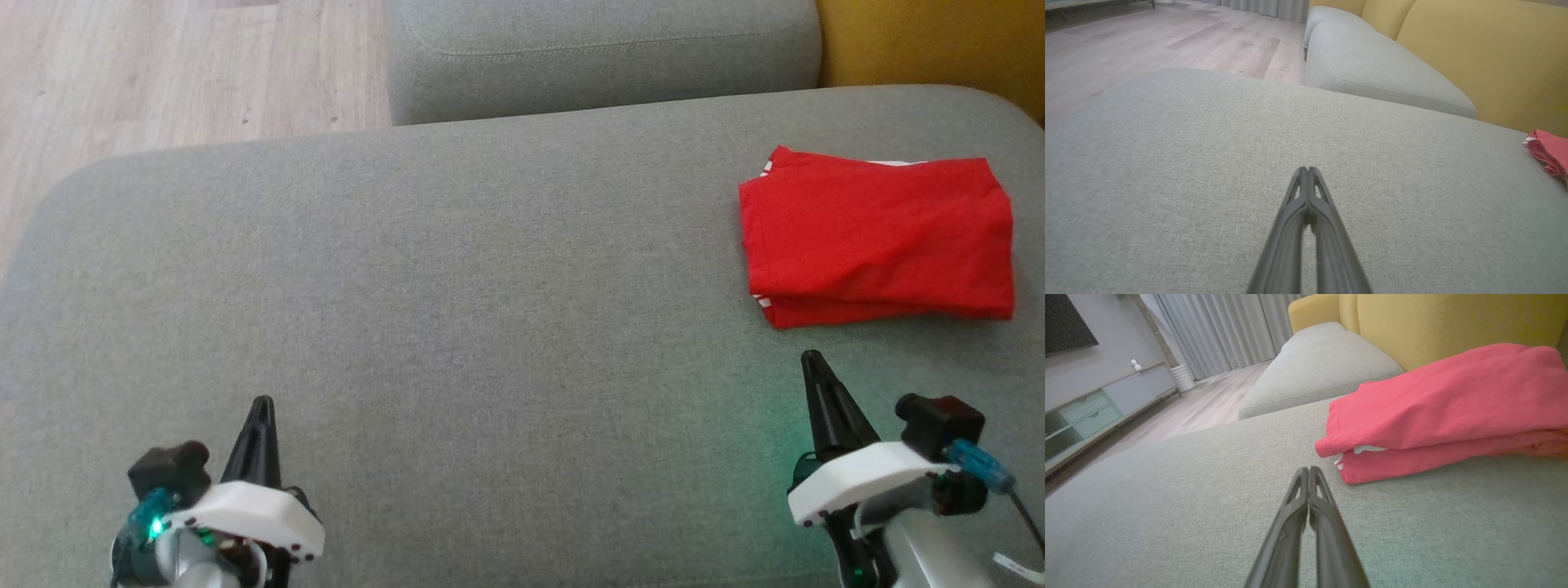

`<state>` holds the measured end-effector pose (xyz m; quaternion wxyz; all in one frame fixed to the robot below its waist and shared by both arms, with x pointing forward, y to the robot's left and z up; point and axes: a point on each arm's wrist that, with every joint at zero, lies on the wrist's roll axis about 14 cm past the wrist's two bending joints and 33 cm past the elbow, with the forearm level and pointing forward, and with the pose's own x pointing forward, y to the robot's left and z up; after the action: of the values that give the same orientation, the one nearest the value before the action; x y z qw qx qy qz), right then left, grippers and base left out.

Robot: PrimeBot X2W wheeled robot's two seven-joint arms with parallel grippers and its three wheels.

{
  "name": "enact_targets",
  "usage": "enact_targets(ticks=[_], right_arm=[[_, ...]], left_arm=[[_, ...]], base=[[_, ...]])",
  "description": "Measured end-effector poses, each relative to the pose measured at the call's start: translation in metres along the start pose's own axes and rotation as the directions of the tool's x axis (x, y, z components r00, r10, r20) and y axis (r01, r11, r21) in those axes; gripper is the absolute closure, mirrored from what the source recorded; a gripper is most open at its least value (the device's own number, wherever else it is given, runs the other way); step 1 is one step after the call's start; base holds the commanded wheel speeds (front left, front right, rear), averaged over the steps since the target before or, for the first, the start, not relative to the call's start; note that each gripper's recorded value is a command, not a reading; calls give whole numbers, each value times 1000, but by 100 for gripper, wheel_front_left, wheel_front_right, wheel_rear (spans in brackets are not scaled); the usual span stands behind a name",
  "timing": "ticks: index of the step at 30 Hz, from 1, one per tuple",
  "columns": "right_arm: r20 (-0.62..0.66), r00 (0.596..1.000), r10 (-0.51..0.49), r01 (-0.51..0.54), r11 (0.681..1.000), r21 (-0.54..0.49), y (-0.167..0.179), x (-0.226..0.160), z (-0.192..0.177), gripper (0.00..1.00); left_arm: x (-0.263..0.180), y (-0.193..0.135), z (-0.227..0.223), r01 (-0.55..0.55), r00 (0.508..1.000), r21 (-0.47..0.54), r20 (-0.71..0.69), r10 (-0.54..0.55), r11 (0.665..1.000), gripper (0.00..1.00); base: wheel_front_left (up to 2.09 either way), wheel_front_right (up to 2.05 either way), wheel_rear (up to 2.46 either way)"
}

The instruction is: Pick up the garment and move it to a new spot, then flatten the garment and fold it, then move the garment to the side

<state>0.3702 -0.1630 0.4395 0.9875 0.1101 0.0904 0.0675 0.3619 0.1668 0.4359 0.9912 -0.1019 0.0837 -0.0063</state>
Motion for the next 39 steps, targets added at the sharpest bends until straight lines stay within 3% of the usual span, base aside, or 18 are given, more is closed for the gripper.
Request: enact_targets(ticks=[18,39], right_arm=[[21,998,-57,51,977,207,-9,2,10,100],[34,994,-100,75,895,439,-15,4,21,100]], left_arm=[[1,5,2,-34,999,-207,-16,32,978,100],[1,13,6,-69,998,-440,-32,61,895,100]], base=[[0,0,0],[0,0,0]])
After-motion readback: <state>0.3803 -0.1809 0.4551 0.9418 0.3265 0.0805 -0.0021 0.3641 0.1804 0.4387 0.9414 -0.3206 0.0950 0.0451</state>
